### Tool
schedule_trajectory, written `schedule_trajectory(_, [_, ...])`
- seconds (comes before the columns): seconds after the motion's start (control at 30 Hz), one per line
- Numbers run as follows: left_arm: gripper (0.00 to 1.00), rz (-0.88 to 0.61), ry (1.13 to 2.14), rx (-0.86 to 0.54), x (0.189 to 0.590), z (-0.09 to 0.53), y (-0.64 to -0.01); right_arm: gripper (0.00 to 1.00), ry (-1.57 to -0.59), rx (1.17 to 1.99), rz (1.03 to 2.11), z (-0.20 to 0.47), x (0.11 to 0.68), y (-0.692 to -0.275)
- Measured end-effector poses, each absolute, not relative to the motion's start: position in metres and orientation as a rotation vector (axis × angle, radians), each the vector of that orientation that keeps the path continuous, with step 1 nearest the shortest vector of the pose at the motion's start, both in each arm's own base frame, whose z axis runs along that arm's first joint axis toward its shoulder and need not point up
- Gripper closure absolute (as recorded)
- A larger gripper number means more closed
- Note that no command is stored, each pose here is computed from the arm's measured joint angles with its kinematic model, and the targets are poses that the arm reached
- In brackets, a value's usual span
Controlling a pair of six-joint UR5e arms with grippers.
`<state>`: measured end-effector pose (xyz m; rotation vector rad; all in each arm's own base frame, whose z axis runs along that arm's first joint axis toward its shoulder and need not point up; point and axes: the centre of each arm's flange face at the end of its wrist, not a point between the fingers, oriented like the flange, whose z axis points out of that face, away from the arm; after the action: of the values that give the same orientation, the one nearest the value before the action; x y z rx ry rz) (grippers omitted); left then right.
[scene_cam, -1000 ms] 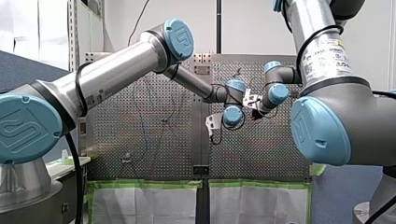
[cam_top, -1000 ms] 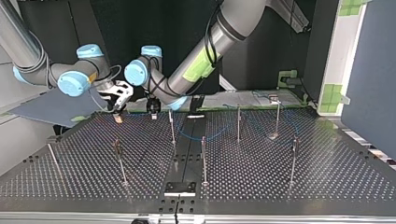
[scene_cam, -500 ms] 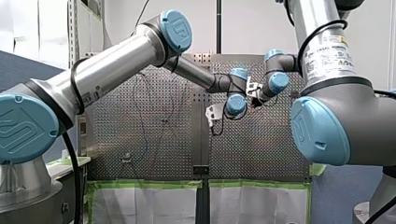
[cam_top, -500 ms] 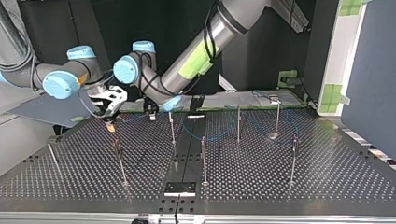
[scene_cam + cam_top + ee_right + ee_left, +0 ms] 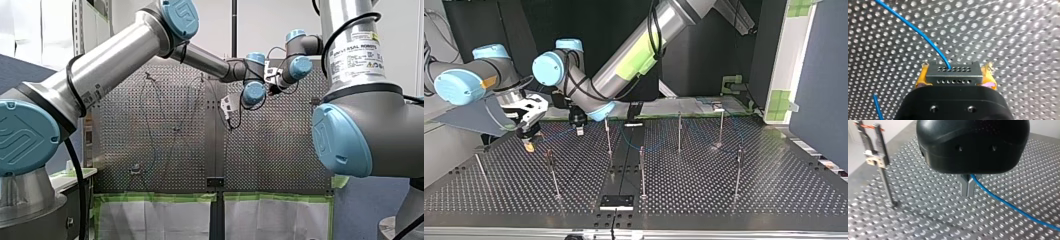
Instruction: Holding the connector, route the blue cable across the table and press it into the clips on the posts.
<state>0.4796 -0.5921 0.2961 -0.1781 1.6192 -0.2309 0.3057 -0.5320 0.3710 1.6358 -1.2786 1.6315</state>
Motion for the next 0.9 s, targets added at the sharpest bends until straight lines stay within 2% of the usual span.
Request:
schedule_trajectory(0.57, [1.0,-0.271,1.561,-0.22,0.466,0.354,-0.585,1.0,-1.248,1.599,1.664,0.42,0.294,-0.517])
schedule_trajectory(0.9, [1.0,-0.275,1.539,-0.235,0.474,0.363,-0.578,1.0,-1.221,1.604,1.691,0.432,0.295,-0.517])
